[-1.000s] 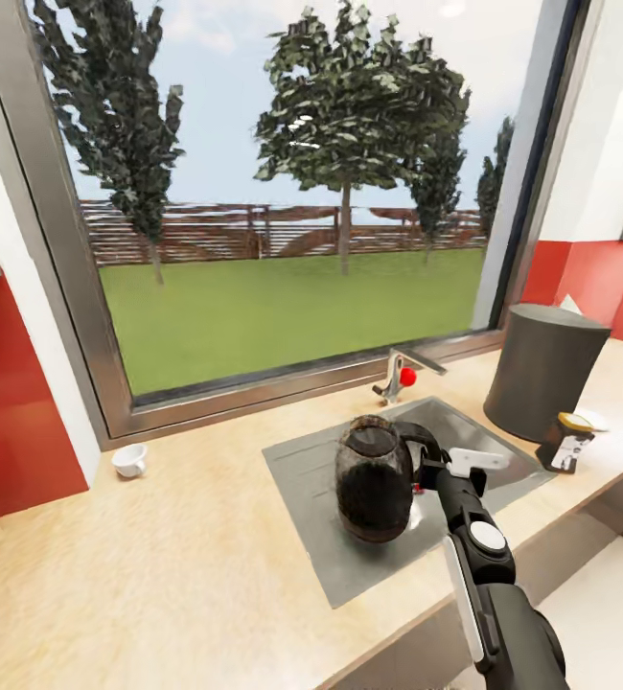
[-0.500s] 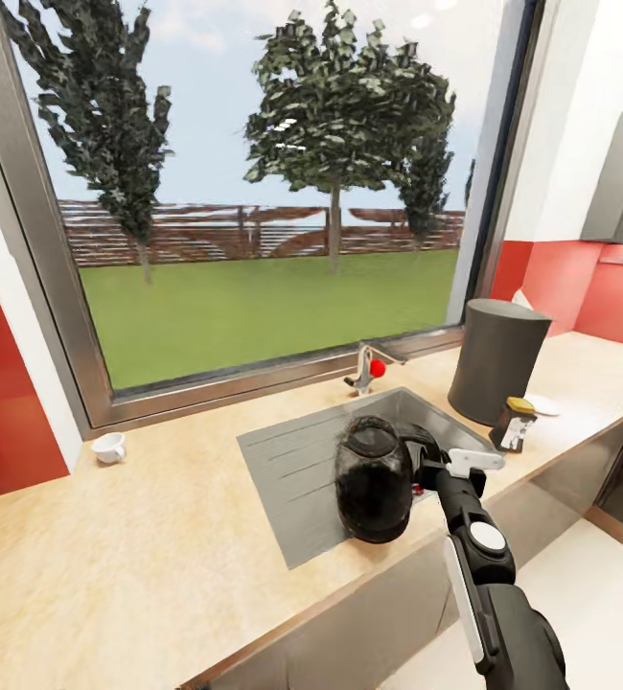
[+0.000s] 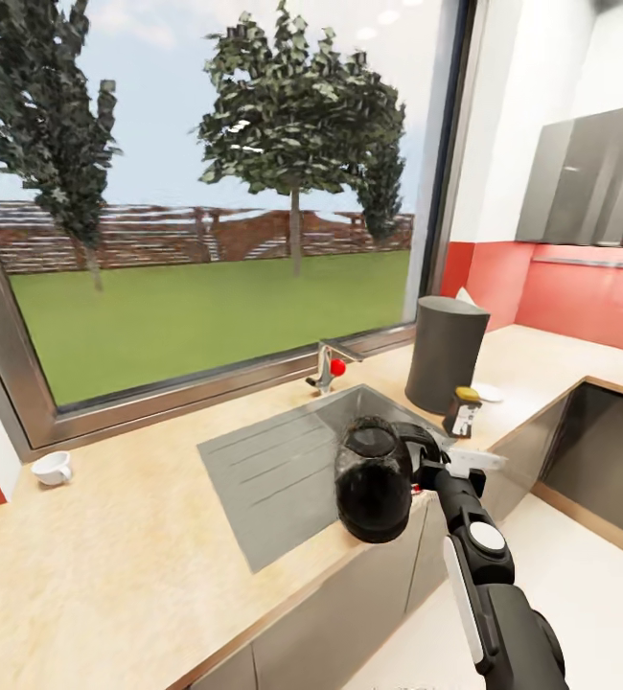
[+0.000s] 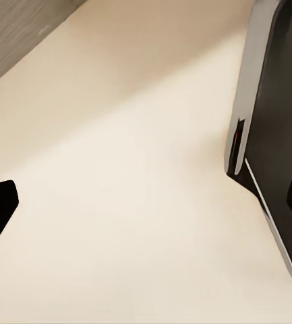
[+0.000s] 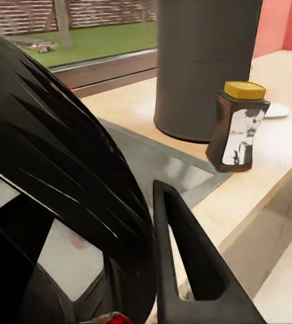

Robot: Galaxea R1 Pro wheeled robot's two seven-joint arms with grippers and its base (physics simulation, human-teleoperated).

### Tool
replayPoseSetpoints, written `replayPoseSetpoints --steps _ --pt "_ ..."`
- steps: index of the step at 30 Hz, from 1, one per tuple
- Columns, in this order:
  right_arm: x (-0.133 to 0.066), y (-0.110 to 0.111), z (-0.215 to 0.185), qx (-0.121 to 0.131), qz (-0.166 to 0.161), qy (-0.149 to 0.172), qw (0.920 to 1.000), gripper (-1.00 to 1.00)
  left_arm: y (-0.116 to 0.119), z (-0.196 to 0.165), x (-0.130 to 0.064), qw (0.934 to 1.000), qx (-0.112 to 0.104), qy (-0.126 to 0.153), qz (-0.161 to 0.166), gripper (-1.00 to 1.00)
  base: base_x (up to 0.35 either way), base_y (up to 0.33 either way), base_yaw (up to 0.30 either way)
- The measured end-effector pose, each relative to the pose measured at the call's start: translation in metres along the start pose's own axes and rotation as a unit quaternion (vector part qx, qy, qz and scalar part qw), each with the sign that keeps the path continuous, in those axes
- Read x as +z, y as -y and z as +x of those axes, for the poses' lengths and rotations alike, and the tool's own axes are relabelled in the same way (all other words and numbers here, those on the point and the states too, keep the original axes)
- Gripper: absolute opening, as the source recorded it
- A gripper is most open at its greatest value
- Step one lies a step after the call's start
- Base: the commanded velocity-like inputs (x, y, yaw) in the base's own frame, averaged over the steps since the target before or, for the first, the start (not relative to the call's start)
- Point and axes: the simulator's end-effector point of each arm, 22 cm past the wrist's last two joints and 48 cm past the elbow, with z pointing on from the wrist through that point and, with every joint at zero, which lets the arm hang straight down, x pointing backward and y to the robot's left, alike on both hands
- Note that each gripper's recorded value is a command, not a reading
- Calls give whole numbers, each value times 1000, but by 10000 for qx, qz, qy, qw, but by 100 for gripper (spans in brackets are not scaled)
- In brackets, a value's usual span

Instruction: Set up a coffee station on the kitchen countertop: keep the coffee maker on the countertop, move the bottle of coffee from the kitchen shelf to the counter next to the coffee maker, place a paper coffee filter on top of the coffee maker, put the saucer next to the coffee maker with the coffee cup on the saucer, and place the electric kettle next to the coffee maker.

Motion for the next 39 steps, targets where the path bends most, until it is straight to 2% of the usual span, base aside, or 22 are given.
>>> replayPoseSetpoints --steps 19,39 --pt "-1 0 -1 1 -2 11 10000 -100 1 0 0 10000 5 5 9 100 17 -3 -288" --pt "-1 -2 0 20 -14 -3 10000 -100 3 1 -1 10000 21 -4 24 100 214 -146 -288"
